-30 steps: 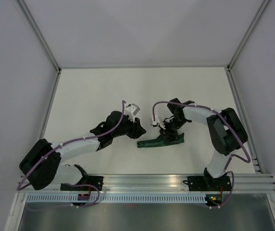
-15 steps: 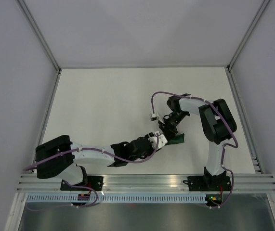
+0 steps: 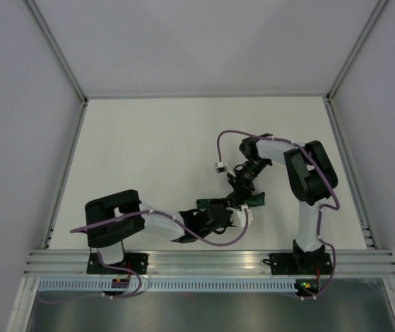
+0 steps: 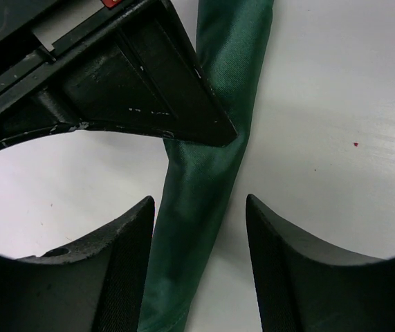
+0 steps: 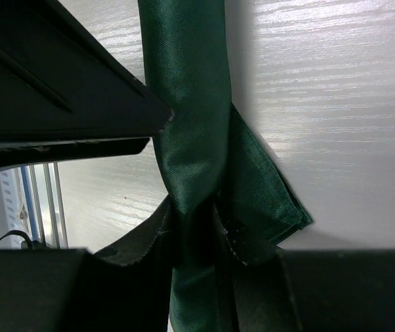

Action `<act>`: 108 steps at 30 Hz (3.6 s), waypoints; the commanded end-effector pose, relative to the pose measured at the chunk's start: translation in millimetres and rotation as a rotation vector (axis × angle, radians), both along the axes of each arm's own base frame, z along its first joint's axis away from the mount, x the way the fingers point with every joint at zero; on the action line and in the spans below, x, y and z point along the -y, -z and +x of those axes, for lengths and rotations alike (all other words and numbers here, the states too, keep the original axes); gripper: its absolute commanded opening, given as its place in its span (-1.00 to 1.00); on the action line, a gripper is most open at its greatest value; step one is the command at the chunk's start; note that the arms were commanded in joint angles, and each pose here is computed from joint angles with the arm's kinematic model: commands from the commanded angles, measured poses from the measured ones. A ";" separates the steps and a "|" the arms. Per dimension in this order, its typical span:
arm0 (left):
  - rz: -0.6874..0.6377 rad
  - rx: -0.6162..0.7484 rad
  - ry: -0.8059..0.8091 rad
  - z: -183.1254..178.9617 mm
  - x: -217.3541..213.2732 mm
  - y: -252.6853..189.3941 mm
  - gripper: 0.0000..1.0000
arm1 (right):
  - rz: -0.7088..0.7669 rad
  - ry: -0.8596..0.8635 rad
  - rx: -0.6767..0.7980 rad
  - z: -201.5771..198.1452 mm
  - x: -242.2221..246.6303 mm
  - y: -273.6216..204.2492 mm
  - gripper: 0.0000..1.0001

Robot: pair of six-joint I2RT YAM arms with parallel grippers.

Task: Fold the napkin, place the utensils inside, and roll it up
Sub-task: Roll the napkin at the center of the board.

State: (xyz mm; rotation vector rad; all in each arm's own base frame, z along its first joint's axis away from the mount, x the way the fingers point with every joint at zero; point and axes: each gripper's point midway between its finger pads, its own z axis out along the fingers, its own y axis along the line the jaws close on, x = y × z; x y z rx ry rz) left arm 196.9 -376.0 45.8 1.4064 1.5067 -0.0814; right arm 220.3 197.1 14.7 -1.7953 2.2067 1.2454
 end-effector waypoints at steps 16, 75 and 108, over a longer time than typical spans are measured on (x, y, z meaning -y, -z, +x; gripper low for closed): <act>0.105 -0.203 -0.004 11.4 -3.8 38.8 -0.41 | -0.084 -0.059 0.041 6.4 15.1 39.5 -0.34; 0.093 -1.261 0.019 5.5 -11.6 73.3 -0.81 | 0.149 0.199 0.902 35.6 52.1 -69.8 0.74; 0.047 -1.410 0.000 19.8 -6.6 64.2 -0.20 | -0.019 -0.070 0.841 -1.8 4.9 -1.0 -0.09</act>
